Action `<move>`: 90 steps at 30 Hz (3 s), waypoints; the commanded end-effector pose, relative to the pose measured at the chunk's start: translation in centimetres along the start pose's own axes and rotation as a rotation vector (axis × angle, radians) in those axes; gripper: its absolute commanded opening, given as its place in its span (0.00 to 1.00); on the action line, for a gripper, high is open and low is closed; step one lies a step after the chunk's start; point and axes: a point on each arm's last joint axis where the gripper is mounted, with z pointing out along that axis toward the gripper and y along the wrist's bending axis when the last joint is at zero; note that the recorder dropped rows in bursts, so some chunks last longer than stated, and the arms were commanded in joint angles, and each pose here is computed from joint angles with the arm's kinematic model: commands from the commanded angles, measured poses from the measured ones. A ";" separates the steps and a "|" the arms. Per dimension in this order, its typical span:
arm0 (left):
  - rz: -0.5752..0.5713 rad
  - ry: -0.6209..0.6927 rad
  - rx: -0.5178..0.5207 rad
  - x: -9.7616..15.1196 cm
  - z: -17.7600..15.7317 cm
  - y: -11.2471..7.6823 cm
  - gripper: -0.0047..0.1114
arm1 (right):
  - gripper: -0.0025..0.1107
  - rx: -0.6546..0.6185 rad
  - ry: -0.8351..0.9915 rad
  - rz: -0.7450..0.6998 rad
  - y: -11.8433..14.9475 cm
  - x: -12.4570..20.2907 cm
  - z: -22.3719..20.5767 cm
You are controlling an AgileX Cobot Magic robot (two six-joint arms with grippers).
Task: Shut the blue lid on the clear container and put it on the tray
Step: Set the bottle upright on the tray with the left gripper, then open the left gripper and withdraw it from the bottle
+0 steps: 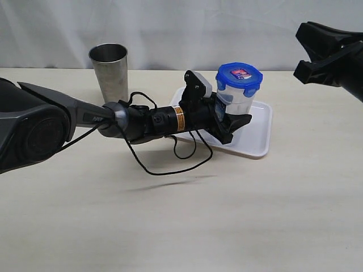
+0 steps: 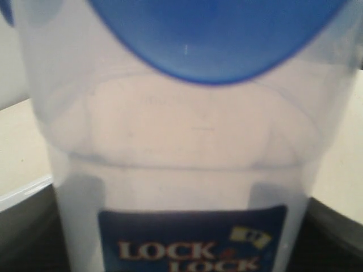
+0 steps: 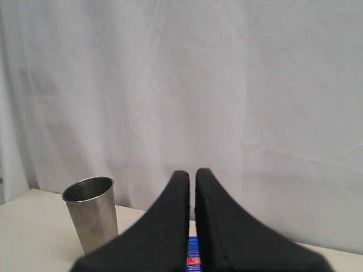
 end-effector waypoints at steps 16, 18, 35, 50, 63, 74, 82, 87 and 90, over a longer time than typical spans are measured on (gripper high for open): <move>-0.013 0.002 -0.023 -0.6 -0.1 0.4 0.82 | 0.06 0.017 0.014 0.001 -0.2 0.2 0.0; -0.011 0.000 -0.019 -0.6 -0.1 0.4 0.82 | 0.06 0.017 0.014 0.001 -0.2 0.2 0.0; 0.021 0.074 0.054 -0.4 -1.0 0.9 0.82 | 0.06 0.022 0.024 0.001 -0.3 0.3 0.0; -0.004 0.179 0.128 -0.3 -2.5 1.8 0.82 | 0.06 0.029 0.036 0.001 -0.3 0.4 0.0; 0.092 0.279 0.186 -2.9 -4.0 2.2 0.61 | 0.06 0.029 0.036 0.001 -0.3 0.4 0.0; 0.053 0.387 0.217 -4.1 -7.1 4.2 0.48 | 0.06 0.029 0.036 0.001 -0.3 0.4 0.0; -0.109 0.329 0.218 -6.7 -10.5 6.3 0.23 | 0.06 0.031 0.040 0.001 -0.3 0.4 0.0; -0.218 0.284 0.201 -11.2 -12.2 6.3 0.04 | 0.06 0.029 0.038 0.030 -0.3 0.4 -0.1; -0.188 0.280 0.063 -13.7 -13.3 5.9 0.04 | 0.06 -0.007 0.024 0.017 0.3 -0.4 -0.5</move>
